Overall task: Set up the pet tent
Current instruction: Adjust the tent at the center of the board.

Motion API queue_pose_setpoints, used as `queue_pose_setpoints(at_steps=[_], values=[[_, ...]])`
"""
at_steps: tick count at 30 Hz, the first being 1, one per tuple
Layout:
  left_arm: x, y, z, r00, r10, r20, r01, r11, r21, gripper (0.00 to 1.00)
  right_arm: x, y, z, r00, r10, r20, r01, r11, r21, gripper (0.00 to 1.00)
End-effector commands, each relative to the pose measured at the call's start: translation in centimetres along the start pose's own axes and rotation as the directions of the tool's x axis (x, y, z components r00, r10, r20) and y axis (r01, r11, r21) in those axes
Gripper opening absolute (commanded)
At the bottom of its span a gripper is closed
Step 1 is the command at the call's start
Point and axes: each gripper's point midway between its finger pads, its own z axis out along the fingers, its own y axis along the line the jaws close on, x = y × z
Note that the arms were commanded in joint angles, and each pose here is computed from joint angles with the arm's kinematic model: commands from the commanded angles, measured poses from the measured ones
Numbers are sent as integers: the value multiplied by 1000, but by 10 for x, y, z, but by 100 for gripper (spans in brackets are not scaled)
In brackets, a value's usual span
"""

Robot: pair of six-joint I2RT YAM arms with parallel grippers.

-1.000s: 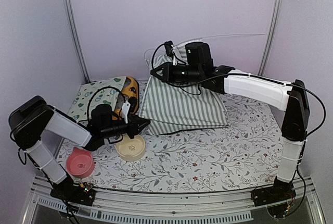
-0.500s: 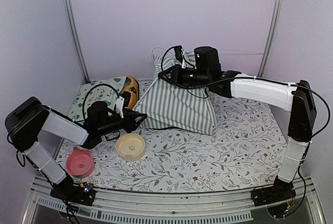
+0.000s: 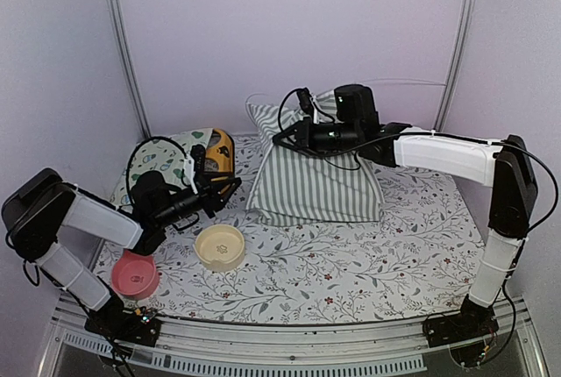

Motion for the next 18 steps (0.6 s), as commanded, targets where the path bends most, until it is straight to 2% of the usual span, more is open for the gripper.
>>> queue_pose_setpoints(at_steps=[1,5,10,18], values=[[-5,-6,-7,1000,19,12,-19,999,33,37,1,-2,-7,999,46,-21,-46,999,1,0],[15,-10,-4,998,0,-62,3,999,53,40,-2,-1,-6,999,44,-18,-44,999,-4,0],[42,-10,3,988,-2,-155,8,999,34,37,-3,0,-6,999,40,-18,-40,999,-8,0],[68,-12,14,970,25,-241,-23,1000,10,36,-4,0,-6,999,29,-17,-30,1000,-7,0]])
